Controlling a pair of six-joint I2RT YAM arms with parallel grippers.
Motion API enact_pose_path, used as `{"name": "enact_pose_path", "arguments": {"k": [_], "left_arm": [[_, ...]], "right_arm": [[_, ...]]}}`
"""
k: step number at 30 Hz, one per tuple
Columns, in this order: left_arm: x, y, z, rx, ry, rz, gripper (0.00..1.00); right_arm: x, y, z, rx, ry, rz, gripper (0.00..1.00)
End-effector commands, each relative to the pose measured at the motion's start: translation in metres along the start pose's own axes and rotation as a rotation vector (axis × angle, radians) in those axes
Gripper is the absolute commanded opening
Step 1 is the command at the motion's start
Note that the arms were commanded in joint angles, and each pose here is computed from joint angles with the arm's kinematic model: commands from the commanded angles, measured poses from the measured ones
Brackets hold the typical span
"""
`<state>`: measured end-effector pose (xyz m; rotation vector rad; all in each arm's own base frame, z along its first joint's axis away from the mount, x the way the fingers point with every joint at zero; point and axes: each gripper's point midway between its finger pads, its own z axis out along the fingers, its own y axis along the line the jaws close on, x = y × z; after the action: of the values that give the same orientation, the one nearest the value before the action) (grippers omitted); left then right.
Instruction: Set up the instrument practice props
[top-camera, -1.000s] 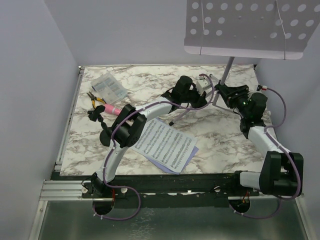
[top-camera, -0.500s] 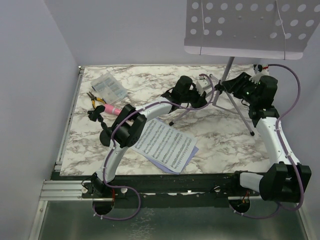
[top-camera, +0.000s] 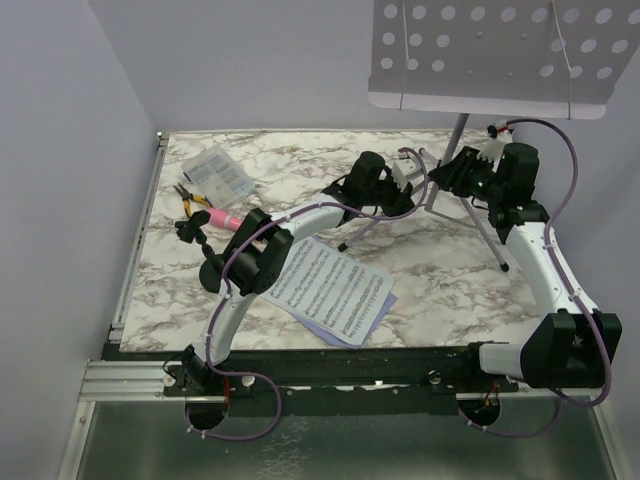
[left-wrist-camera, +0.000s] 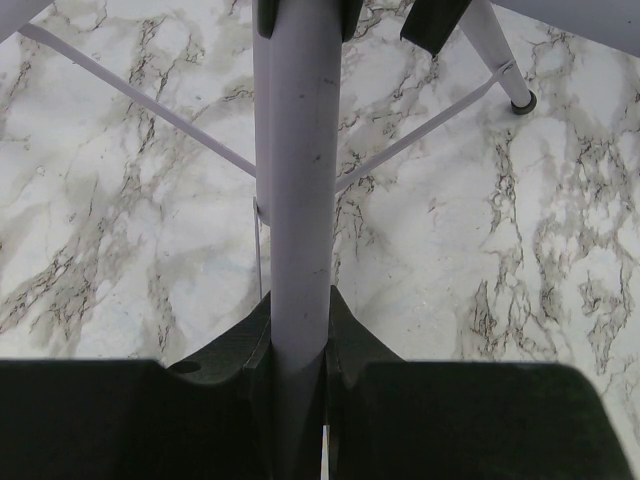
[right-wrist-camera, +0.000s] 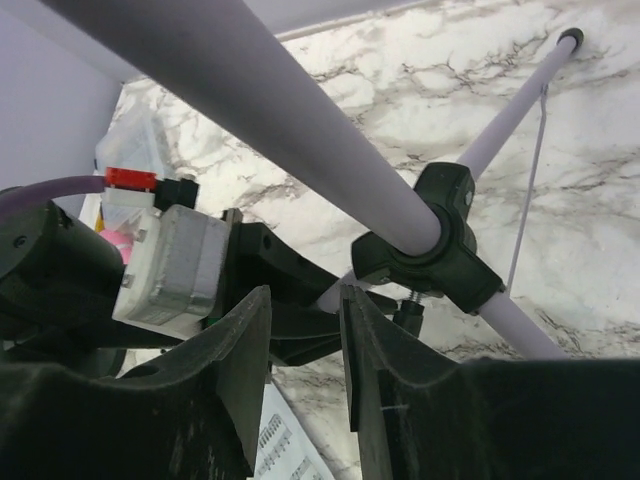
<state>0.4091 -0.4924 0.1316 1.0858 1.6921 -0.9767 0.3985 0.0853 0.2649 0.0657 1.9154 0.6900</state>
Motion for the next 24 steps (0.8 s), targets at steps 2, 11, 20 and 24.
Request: {"name": "enact_pose_path", "arguments": {"k": [2, 11, 20, 24], "left_arm": [[0.097, 0.013, -0.01, -0.082, 0.258, -0.201, 0.0], [0.099, 0.013, -0.009, -0.08, 0.261, -0.205, 0.0], [0.099, 0.013, -0.008, -0.079, 0.261, -0.203, 0.0], [0.1, 0.013, -0.008, -0.077, 0.26, -0.205, 0.0]], "right_arm": [[-0.001, -0.023, -0.003, 0.135, -0.012, -0.008, 0.39], [0.008, -0.039, -0.001, 0.196, 0.013, -0.014, 0.38], [0.014, -0.045, -0.005, 0.231, 0.037, -0.036, 0.35], [0.021, -0.054, -0.01, 0.283, 0.047, -0.045, 0.32]]}}
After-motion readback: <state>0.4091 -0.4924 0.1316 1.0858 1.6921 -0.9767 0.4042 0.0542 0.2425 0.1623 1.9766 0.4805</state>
